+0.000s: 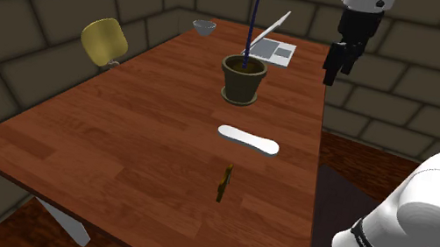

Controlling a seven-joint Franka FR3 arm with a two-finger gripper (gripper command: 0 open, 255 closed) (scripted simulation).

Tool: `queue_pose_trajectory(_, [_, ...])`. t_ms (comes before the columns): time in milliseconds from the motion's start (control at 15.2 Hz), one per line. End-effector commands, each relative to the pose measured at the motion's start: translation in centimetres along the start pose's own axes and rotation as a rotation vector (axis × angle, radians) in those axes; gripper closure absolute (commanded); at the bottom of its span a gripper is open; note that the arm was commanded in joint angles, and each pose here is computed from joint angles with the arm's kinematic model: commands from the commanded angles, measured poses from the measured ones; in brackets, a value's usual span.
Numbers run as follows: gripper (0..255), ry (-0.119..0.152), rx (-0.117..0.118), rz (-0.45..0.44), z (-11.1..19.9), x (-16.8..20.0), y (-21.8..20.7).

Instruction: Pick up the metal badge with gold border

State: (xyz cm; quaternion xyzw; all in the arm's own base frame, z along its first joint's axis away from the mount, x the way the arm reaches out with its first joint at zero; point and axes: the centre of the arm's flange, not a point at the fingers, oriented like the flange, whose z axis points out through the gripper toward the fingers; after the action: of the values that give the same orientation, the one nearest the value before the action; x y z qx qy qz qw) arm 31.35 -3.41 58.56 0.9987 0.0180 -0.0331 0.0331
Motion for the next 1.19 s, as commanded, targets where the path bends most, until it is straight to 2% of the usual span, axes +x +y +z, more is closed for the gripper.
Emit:
queue_pose_trajectory(0, [0,0.000,0.000,0.000,0.0,0.0,0.0])
queue_pose_trajectory(1122, [0,0.230,-0.001,-0.063,9.9,-0.8,-20.1])
